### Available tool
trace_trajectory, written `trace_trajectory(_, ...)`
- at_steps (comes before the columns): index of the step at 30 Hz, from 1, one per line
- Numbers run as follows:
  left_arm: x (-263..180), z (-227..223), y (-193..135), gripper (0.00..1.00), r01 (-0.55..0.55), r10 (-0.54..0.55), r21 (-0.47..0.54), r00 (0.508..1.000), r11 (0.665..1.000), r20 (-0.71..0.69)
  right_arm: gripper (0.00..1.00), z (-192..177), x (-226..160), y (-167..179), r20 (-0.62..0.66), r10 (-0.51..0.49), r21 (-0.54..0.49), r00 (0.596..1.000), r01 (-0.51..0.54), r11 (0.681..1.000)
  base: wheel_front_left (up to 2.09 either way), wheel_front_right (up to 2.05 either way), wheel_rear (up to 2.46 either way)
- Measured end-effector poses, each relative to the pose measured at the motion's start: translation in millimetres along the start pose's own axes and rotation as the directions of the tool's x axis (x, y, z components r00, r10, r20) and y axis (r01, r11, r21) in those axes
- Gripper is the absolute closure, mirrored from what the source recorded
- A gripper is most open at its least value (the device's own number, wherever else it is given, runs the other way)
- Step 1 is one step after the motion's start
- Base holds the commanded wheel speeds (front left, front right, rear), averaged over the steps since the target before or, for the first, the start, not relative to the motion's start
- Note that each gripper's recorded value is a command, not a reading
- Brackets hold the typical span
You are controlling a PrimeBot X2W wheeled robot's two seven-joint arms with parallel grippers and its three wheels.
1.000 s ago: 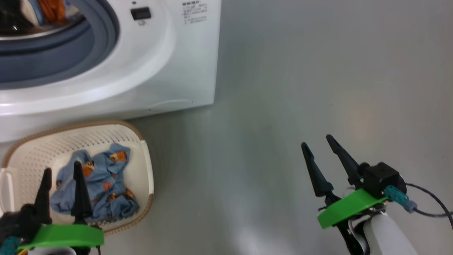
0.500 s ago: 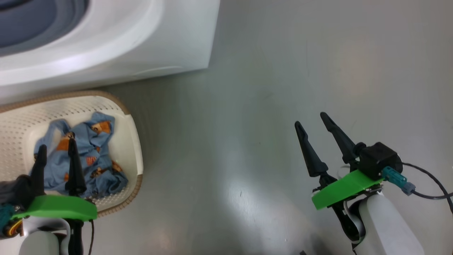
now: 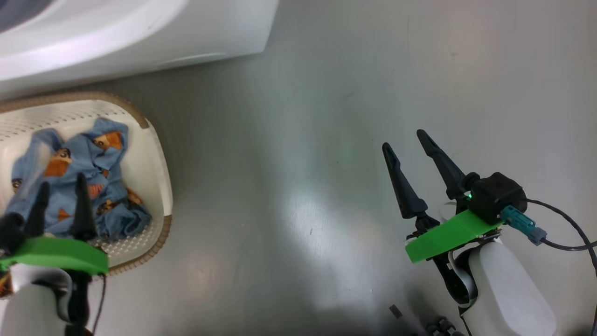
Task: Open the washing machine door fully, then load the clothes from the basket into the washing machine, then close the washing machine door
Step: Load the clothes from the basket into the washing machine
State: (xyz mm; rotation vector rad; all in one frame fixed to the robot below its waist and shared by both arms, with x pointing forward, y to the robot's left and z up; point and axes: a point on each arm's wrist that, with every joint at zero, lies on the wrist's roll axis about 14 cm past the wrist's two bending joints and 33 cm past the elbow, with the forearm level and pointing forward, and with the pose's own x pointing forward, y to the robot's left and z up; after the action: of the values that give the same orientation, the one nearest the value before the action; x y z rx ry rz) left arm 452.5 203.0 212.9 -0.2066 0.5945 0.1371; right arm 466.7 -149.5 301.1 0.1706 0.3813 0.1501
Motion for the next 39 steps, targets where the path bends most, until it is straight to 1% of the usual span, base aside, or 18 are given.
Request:
trace_trajectory(9, 32.0, -23.3, 12.6, 0.00, -0.008, 0.011, 0.040, 0.997, 0.999, -0.073, 0.00, -19.8, 11.7, -6.2, -0.034, -0.009, 0.007, 0.999, 0.010, 1.000, 0.00, 0.00, 0.00)
trace_trajectory(17, 33.7, -68.3, 27.0, 0.00, -0.011, 0.032, 0.093, 0.974, 0.996, -0.223, 0.00, -33.3, 11.5, -10.1, -0.063, -0.023, 0.022, 0.998, 0.025, 0.999, 0.00, 0.00, 0.00)
trace_trajectory(21, 47.6, -71.0, 35.9, 0.00, -0.007, 0.039, 0.132, 0.969, 0.991, -0.243, 0.00, -38.5, 13.2, -11.9, -0.072, -0.027, 0.024, 0.997, 0.028, 0.999, 0.00, 0.00, 0.00)
trace_trajectory(25, 58.4, -75.0, 36.1, 0.00, 0.007, 0.032, 0.153, 0.966, 0.988, -0.255, 0.00, -41.5, 16.3, -15.7, -0.074, -0.034, 0.027, 0.997, 0.036, 0.999, 0.00, 0.00, 0.00)
trace_trajectory(34, 68.7, -94.0, 40.9, 0.00, 0.034, 0.032, 0.197, 0.947, 0.980, -0.321, 0.00, -52.5, 12.4, -21.1, -0.102, -0.049, 0.033, 0.994, 0.052, 0.998, 0.00, 0.00, 0.00)
trace_trajectory(39, 74.6, -99.9, 45.1, 0.00, 0.045, 0.040, 0.234, 0.938, 0.971, -0.345, 0.00, -55.2, 10.8, -25.2, -0.107, -0.064, 0.057, 0.992, 0.070, 0.996, 0.00, 0.00, 0.00)
